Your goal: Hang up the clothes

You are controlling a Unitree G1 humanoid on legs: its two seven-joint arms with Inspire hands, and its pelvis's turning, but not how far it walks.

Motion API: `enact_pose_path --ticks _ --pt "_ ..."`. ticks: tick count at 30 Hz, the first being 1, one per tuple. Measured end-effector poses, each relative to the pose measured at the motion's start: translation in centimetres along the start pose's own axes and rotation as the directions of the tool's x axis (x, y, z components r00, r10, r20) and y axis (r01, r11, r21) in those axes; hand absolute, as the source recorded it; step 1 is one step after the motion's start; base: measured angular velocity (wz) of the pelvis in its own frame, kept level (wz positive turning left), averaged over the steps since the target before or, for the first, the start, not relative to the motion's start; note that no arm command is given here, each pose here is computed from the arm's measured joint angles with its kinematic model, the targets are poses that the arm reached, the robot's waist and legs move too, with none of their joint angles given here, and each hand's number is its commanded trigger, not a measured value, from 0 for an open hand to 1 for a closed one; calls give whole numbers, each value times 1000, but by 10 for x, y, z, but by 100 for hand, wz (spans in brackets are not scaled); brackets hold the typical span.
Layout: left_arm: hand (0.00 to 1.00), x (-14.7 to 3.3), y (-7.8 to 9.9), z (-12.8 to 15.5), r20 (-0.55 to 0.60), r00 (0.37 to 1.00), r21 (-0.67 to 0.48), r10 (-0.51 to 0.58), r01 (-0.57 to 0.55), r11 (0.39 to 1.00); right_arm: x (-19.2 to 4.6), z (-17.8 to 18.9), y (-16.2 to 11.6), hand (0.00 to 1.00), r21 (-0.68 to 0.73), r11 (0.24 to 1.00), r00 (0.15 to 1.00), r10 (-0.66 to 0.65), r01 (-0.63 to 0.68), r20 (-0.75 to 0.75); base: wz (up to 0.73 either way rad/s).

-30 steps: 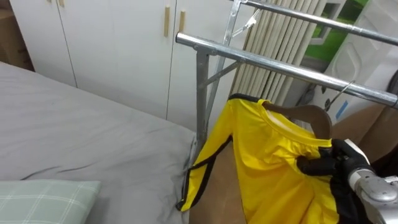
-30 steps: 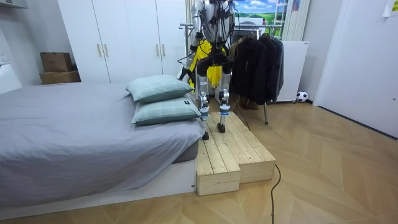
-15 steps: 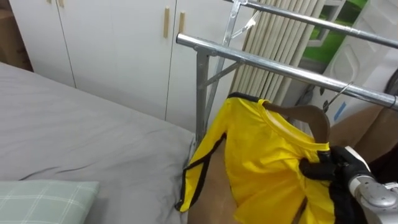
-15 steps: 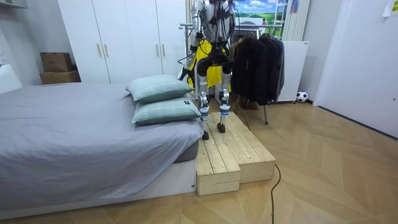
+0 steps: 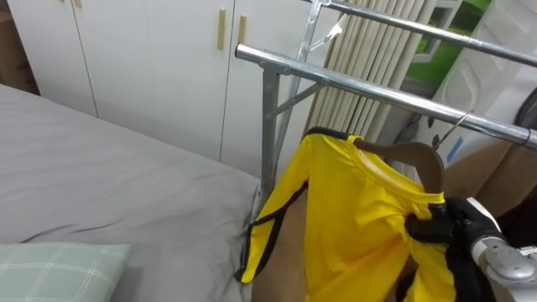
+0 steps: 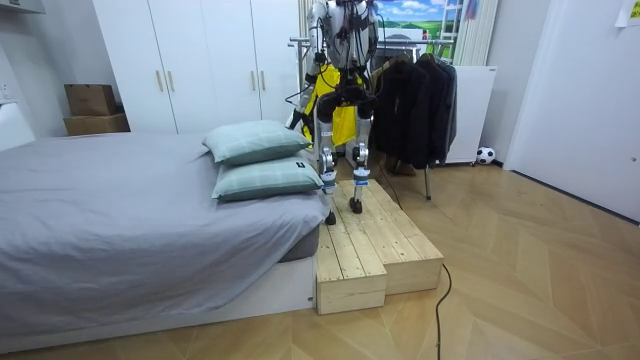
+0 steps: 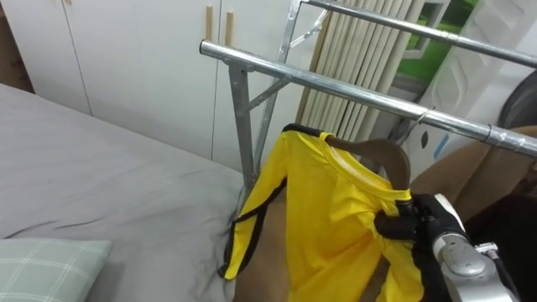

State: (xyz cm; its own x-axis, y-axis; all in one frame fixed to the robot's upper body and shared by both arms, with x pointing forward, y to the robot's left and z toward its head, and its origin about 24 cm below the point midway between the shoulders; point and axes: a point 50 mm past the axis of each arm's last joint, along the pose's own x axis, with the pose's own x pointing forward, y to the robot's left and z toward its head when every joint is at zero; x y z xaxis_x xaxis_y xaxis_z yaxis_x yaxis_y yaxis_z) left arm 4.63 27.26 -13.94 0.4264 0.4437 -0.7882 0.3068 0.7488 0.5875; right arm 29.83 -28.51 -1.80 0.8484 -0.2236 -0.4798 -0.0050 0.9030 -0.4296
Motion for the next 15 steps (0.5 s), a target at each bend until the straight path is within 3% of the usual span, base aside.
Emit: enact_pose_path --ticks 15 --pt "0 -2 -11 -7 -52 998 -11 -34 34 999 1 13 -1 0 -51 999 999 -3 5 43 0"
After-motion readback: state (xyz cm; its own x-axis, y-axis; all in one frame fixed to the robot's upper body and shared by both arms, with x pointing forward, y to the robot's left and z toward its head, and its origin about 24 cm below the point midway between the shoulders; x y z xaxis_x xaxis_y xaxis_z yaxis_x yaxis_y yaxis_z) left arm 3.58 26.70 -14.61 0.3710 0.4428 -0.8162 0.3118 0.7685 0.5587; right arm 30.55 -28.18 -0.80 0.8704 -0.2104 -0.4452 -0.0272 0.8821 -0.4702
